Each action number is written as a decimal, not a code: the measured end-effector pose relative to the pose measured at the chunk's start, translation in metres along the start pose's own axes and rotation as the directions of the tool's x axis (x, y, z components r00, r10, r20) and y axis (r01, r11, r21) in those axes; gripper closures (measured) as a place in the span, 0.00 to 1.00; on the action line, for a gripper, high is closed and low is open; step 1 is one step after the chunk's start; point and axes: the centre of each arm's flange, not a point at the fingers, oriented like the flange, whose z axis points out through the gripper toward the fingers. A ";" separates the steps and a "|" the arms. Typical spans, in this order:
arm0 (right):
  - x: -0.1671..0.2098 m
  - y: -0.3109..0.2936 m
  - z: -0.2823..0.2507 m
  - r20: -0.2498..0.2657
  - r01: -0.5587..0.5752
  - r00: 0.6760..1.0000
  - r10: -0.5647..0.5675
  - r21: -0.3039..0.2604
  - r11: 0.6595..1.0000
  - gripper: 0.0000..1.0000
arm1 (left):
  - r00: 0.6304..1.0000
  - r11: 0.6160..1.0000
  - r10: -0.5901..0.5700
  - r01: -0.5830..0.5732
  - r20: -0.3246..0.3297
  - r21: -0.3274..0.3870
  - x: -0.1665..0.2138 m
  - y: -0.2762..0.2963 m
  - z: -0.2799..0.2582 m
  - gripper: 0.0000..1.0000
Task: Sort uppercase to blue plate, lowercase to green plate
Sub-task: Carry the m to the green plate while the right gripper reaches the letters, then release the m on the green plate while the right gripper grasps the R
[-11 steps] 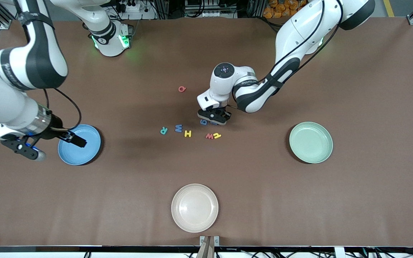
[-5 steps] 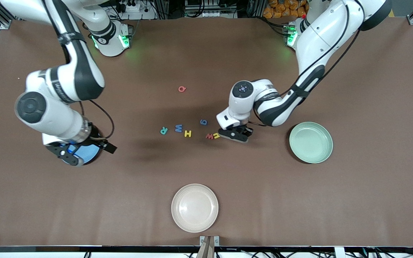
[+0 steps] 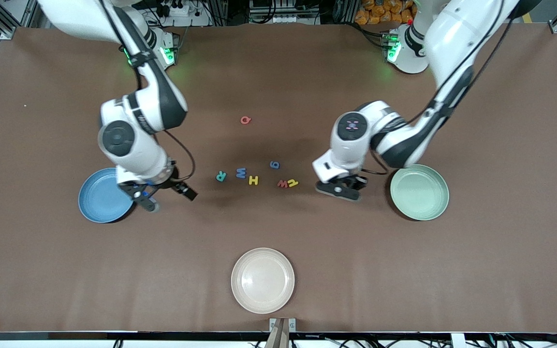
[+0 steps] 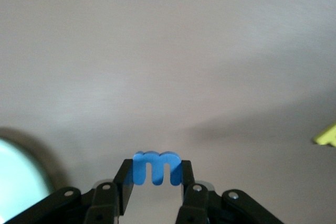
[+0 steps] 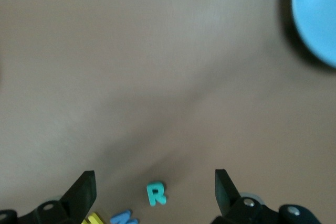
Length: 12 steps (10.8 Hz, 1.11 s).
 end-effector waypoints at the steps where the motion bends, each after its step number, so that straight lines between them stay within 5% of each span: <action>1: -0.012 -0.005 0.014 0.008 -0.009 1.000 0.009 -0.017 1.000 0.00 | 1.000 1.000 -0.018 0.018 0.002 0.012 0.003 -0.026 -0.010 0.59; 7: -0.042 -0.024 0.095 -0.025 -0.058 0.998 0.059 0.044 0.997 0.00 | 0.985 0.987 -0.156 0.152 0.073 0.050 -0.017 -0.170 0.010 0.59; 12: -0.084 -0.014 0.131 -0.012 -0.011 1.000 0.011 0.007 1.000 0.00 | 0.974 0.978 -0.206 0.208 0.093 -0.009 -0.051 -0.240 0.050 0.59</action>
